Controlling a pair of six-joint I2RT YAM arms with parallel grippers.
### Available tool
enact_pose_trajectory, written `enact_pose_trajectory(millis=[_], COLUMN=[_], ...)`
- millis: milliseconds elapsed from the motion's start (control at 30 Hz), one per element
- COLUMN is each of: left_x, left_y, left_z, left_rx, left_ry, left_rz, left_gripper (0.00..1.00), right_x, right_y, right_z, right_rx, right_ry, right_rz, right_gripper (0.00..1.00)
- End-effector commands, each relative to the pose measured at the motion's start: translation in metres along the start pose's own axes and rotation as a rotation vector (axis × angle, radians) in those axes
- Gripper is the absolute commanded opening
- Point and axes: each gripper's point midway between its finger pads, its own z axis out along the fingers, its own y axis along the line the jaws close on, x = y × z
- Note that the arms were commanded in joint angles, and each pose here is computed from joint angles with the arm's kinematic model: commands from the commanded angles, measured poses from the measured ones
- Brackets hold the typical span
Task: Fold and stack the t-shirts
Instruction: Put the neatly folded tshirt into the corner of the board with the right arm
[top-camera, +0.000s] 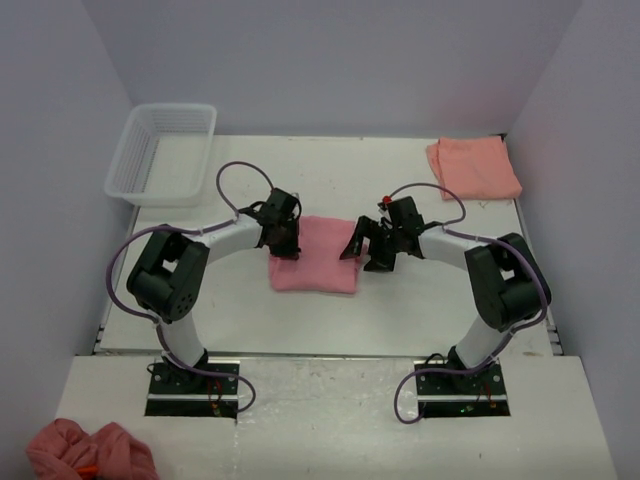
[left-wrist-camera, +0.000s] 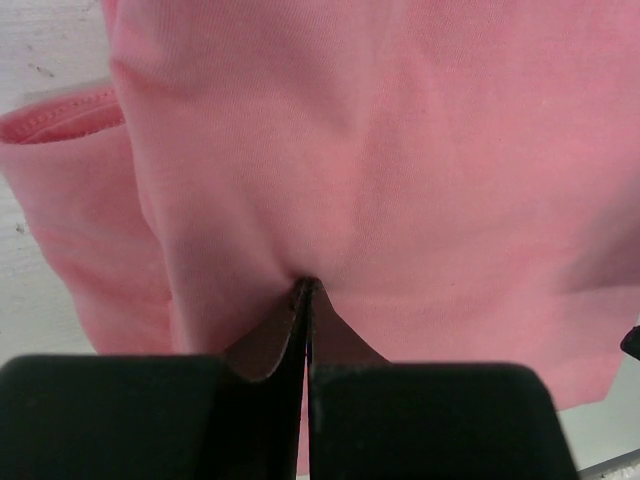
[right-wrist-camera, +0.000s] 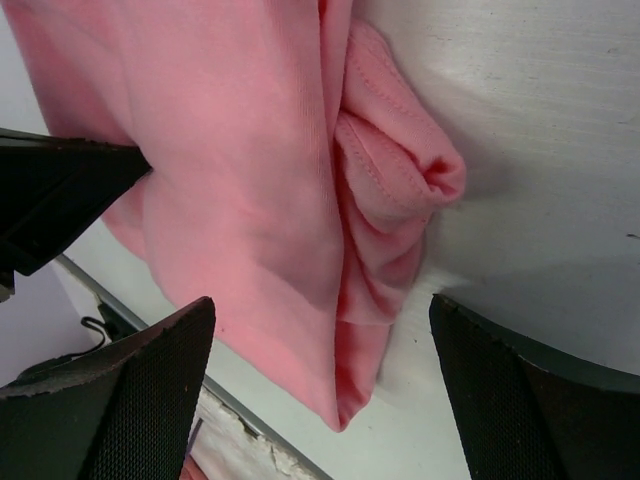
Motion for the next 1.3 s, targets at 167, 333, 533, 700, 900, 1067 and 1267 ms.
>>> enact_pose_trajectory(millis=[167, 333, 533, 700, 900, 1067, 1267], left_x=[-0.009, -0.004, 0.003, 0.006, 0.003, 0.003, 0.009], left_y=[0.012, 0.01, 0.009, 0.008, 0.003, 0.003, 0.005], left_z=[0.004, 0.005, 0.005, 0.002, -0.004, -0.003, -0.001], left_rx=[-0.029, -0.01, 0.009, 0.024, 0.043, 0.044, 0.047], left_ry=[-0.02, -0.01, -0.001, -0.002, -0.009, -0.005, 0.002], left_rz=[0.017, 0.012, 0.003, -0.002, 0.004, 0.008, 0.008], left_gripper=[0.0, 0.0, 0.0, 0.0, 0.0, 0.0, 0.0], right_x=[0.033, 0.045, 0.05, 0.05, 0.05, 0.051, 0.051], right_y=[-0.044, -0.054, -0.057, -0.045, -0.04, -0.045, -0.05], right_z=[0.003, 0.011, 0.03, 0.044, 0.053, 0.053, 0.059], right_rx=[0.122, 0.125, 0.121, 0.121, 0.134, 0.167, 0.183], right_ry=[-0.011, 0.009, 0.05, 0.072, 0.075, 0.057, 0.071], right_rz=[0.08, 0.111, 0.122, 0.102, 0.093, 0.091, 0.09], right_gripper=[0.9, 0.9, 0.9, 0.89, 0.77, 0.54, 0.14])
